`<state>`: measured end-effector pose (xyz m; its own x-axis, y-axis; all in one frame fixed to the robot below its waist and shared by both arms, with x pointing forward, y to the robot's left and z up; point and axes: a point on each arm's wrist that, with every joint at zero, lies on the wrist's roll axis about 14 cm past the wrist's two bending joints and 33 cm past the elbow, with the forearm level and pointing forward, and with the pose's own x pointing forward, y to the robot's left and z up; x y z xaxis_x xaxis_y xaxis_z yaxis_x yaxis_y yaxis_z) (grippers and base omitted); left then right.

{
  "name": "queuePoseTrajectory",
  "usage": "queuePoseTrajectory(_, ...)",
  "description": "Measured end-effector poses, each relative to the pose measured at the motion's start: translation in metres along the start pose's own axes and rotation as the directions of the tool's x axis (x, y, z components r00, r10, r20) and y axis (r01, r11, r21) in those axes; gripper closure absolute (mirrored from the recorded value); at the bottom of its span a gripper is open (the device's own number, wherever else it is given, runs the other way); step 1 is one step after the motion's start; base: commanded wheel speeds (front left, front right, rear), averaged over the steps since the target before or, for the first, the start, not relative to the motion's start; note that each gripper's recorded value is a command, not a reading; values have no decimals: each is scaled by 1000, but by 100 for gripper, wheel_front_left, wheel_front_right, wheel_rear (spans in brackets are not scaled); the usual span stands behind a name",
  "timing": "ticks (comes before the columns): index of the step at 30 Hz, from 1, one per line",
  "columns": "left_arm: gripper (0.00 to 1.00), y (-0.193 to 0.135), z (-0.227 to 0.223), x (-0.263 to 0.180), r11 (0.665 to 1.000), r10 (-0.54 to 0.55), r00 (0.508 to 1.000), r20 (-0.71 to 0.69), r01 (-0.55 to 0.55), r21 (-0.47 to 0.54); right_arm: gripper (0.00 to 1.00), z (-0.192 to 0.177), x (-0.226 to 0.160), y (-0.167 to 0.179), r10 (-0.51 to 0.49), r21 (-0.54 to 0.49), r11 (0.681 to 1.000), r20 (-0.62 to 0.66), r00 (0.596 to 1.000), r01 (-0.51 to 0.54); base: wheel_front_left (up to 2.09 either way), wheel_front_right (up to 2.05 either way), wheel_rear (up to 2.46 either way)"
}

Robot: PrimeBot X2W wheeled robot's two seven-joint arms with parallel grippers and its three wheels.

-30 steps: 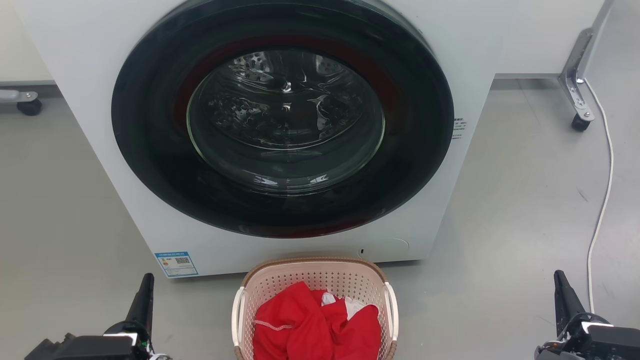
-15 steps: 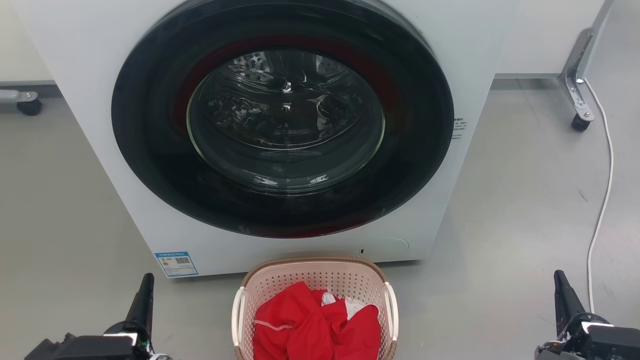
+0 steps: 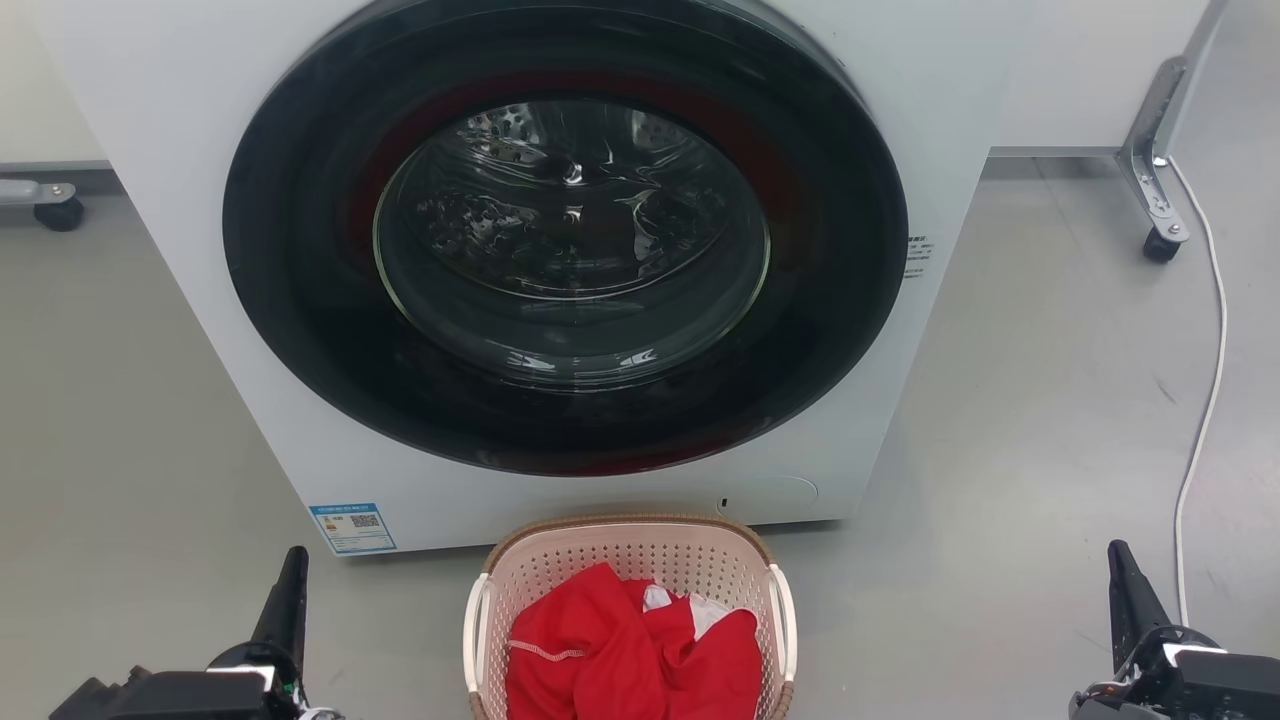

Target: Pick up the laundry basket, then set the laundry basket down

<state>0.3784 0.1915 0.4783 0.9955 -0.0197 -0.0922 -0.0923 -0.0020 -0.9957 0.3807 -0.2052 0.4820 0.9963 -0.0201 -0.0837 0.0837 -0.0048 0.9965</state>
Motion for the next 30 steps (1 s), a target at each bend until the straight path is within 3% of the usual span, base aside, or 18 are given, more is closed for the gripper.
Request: queuePoseTrajectory(30, 100, 0, 0, 0, 1000, 0, 1000, 0, 0, 0, 100, 0, 0, 0, 0, 0, 1000, 0, 1000, 0, 0, 0, 0)
